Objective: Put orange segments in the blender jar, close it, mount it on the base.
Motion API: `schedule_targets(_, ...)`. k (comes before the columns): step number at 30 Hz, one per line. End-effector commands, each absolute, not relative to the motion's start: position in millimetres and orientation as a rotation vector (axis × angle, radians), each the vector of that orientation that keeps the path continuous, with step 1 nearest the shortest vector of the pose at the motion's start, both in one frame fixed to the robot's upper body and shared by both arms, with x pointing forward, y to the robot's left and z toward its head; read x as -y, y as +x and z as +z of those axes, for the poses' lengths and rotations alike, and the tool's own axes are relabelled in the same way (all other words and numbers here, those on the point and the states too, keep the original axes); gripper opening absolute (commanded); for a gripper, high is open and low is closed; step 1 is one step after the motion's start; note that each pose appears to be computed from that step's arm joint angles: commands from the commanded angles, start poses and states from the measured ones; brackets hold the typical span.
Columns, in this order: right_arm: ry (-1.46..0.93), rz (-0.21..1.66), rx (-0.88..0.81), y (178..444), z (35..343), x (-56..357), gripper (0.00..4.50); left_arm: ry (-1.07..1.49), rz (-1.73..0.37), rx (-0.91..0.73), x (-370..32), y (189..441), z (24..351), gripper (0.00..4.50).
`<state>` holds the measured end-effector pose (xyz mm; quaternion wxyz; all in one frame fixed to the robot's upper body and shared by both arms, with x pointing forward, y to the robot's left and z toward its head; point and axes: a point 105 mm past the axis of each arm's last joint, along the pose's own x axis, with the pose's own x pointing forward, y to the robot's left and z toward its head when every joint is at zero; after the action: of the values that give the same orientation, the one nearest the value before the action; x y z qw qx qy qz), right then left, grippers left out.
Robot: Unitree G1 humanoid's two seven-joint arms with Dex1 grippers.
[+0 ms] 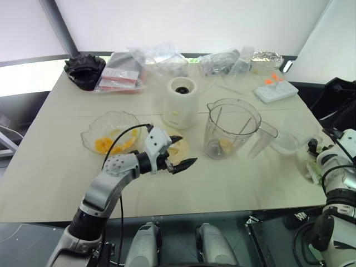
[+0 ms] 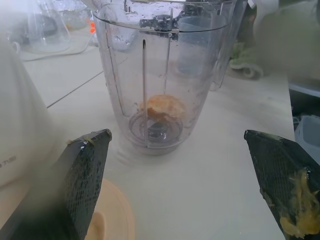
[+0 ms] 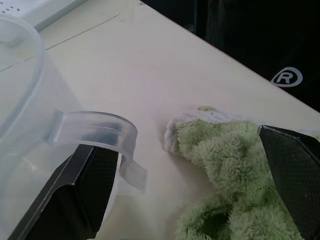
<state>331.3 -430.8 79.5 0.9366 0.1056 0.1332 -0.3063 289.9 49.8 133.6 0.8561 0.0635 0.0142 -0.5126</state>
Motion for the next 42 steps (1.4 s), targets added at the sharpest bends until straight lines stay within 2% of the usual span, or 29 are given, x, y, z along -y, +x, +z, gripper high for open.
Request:
schedule_targets(1,0.19,-0.621,-0.214,337,98,435,3.62,0.164,-1.08,0.024,-49,290,146,4.5)
schedule_targets(8,0.19,-0.611,-0.223,339,93,432,0.02,0.168,-1.075,0.023,-51,289,146,4.5)
schedule_targets(20,0.233,-0.573,-0.197,341,89,421,0.02,0.17,-1.069,0.027,-51,291,147,4.5)
schedule_targets(25,0.339,-0.547,-0.042,342,108,408,0.02,0.18,-1.045,0.027,-58,295,143,4.5)
schedule_targets(34,0.441,-0.482,0.099,336,140,379,0.02,0.144,-1.048,0.076,-58,301,150,4.5)
schedule_targets(42,0.387,-0.437,0.21,325,196,382,0.02,0.189,-1.123,0.113,-59,300,152,4.5)
